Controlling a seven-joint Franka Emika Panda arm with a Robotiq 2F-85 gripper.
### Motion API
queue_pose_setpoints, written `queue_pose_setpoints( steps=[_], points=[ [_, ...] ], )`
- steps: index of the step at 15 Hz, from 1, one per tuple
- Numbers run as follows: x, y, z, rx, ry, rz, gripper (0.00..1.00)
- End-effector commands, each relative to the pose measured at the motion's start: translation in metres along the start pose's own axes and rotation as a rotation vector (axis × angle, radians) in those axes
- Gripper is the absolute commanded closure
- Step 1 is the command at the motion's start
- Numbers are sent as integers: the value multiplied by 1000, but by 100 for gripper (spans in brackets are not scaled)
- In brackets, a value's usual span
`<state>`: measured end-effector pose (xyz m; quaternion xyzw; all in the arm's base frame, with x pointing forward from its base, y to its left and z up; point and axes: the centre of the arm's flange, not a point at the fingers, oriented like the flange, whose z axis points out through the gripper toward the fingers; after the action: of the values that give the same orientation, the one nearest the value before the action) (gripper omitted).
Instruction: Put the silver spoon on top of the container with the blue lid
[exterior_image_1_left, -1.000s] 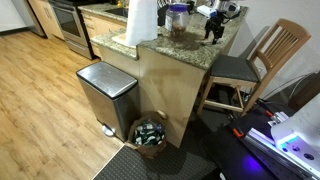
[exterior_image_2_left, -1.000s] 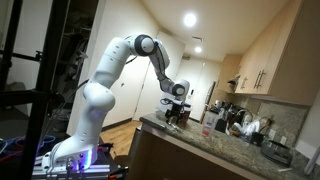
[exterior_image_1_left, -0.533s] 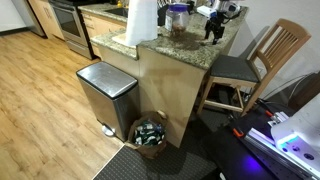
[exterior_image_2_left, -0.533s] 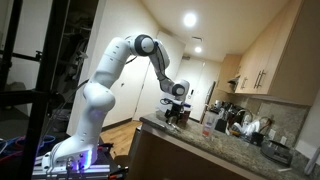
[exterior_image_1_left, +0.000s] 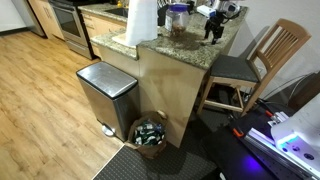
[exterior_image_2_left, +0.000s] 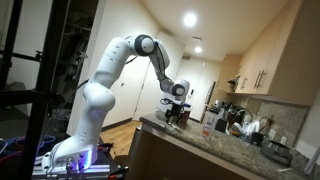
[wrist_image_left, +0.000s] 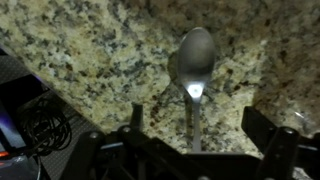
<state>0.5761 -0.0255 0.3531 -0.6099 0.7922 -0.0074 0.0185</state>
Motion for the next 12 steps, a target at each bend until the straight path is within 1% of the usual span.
queue_pose_setpoints(
  steps=[1,2,3,5,7,8,9,11,12],
  points=[
    [0,-2,-2,21,-4,7,0],
    [0,-3,-2,49,1,10,0],
    [1,-4,-2,55,8,19,0],
    [1,0,-1,-11,16,2,0],
    [2,1,0,-19,27,1,0],
    [25,52,-48,-10,14,-23,0],
    [3,4,-2,-13,15,0,0],
    [12,21,-24,-13,13,-4,0],
    [11,12,-18,-20,7,5,0]
  ],
)
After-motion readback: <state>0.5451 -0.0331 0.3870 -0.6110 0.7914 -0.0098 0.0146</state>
